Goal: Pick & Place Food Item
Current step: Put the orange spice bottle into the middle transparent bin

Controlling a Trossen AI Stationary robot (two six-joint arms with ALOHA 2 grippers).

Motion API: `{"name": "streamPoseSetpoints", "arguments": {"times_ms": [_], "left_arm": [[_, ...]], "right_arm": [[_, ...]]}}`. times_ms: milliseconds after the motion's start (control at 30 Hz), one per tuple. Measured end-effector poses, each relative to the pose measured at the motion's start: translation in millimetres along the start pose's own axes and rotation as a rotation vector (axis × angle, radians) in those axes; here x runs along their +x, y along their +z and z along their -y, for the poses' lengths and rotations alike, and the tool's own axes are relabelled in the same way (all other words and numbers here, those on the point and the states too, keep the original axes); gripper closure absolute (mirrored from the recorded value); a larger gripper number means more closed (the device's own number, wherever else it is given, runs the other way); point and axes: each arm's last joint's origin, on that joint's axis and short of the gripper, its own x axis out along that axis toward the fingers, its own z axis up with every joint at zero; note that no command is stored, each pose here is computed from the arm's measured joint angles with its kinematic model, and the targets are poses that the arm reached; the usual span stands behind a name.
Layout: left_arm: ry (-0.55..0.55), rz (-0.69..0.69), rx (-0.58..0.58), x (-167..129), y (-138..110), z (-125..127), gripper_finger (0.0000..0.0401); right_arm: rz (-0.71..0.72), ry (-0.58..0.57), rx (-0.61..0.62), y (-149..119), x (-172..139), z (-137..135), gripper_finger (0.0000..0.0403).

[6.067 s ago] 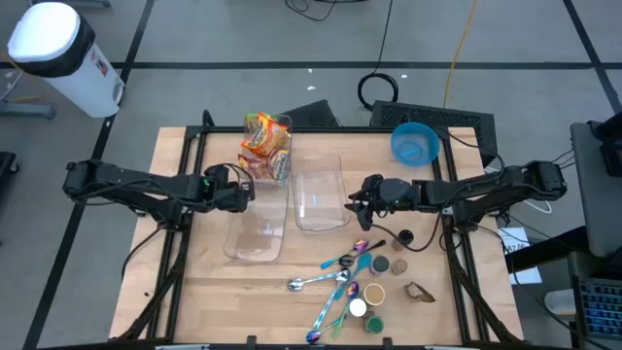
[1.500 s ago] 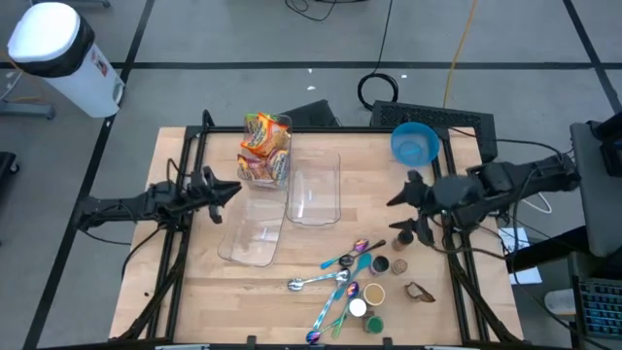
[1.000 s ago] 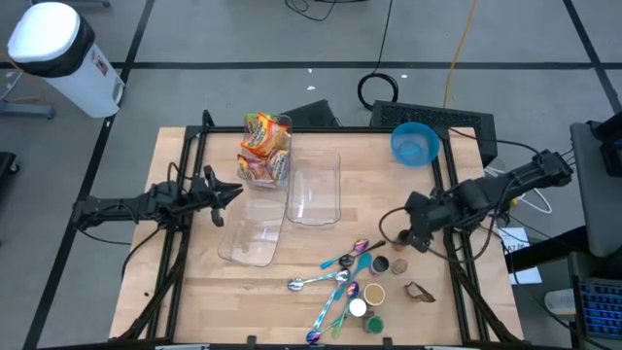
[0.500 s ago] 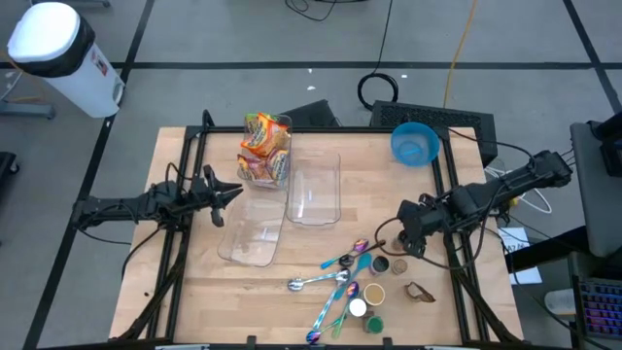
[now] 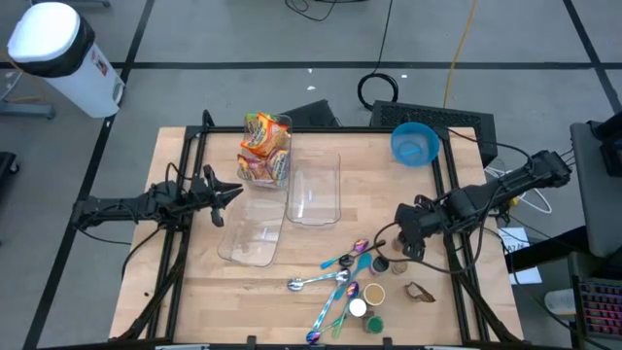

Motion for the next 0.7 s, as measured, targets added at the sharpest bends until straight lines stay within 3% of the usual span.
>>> {"name": "streamPoseSetpoints", "arguments": {"times_ms": [167,267,400,500,600,700], "left_arm": [[0.000,0.000,0.000,0.0,0.0,0.0,0.0331],[0.000,0.001,-0.001,0.0,0.1,0.0,0.0332],[0.000,0.001,-0.001,0.0,0.3,0.0,0.0332],[0.000,0.001,-0.001,0.0,0.3,0.0,0.0331],[0.000,0.001,-0.001,0.0,0.3,0.0,0.0331],[0.000,0.002,-0.001,0.0,0.3,0.0,0.0331]], "right_arm": [[0.126,0.084,-0.009,11.4,-1.0,-9.1,0.0189],[0.306,0.110,-0.069,22.8,-0.7,-16.4,0.0183],[0.585,0.179,-0.287,38.7,0.7,-28.8,0.0172],[0.756,0.208,-0.279,49.8,-3.1,-31.5,0.0166],[0.778,0.203,-0.250,56.3,-9.6,-29.4,0.0158],[0.705,0.211,-0.173,64.4,-28.9,-31.4,0.0150]]}}
